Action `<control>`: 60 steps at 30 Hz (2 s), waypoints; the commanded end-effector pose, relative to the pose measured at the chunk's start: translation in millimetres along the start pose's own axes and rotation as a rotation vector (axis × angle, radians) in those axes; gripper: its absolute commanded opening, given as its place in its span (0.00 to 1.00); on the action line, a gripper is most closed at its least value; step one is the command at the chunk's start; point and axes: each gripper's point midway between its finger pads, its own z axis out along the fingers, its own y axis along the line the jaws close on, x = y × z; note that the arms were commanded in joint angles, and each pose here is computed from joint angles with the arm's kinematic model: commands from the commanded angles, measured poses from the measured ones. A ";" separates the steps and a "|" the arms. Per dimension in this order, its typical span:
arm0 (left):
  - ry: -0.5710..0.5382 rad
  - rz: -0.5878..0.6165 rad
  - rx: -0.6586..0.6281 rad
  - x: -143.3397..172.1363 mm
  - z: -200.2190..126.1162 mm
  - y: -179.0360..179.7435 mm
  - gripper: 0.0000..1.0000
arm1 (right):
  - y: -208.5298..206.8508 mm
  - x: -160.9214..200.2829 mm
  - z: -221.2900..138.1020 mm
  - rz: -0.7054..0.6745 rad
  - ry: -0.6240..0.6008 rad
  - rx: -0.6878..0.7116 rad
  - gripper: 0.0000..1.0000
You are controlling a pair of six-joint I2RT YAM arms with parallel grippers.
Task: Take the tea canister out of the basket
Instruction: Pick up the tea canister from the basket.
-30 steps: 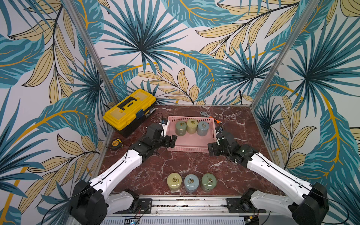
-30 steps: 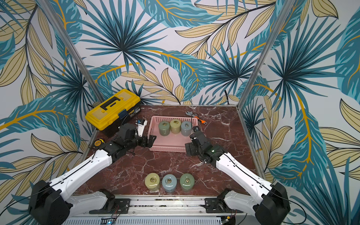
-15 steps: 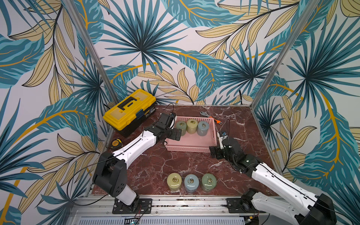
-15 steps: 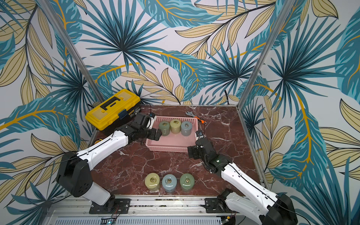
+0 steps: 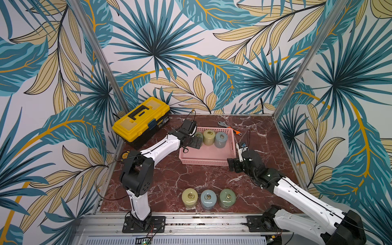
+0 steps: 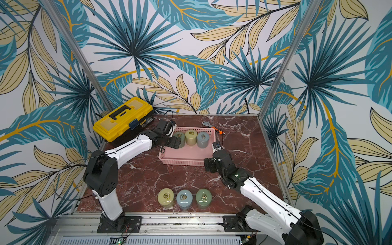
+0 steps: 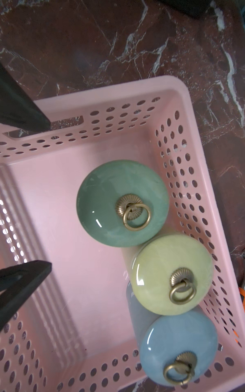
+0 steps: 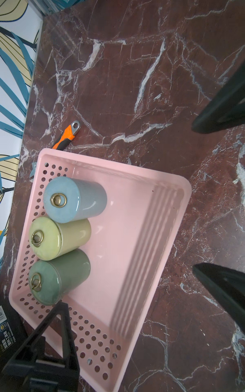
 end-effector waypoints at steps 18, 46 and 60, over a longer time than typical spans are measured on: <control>-0.056 0.026 -0.013 -37.0 40.5 -6.6 1.00 | -0.5 7.3 6.7 -0.015 0.016 0.006 0.99; -0.080 0.035 -0.010 -49.0 56.5 -8.7 0.65 | -0.3 9.2 10.7 -0.025 0.027 0.014 0.99; -0.164 0.028 0.032 -68.0 -3.3 -14.7 0.56 | -2.2 9.3 10.8 -0.022 0.024 0.024 0.99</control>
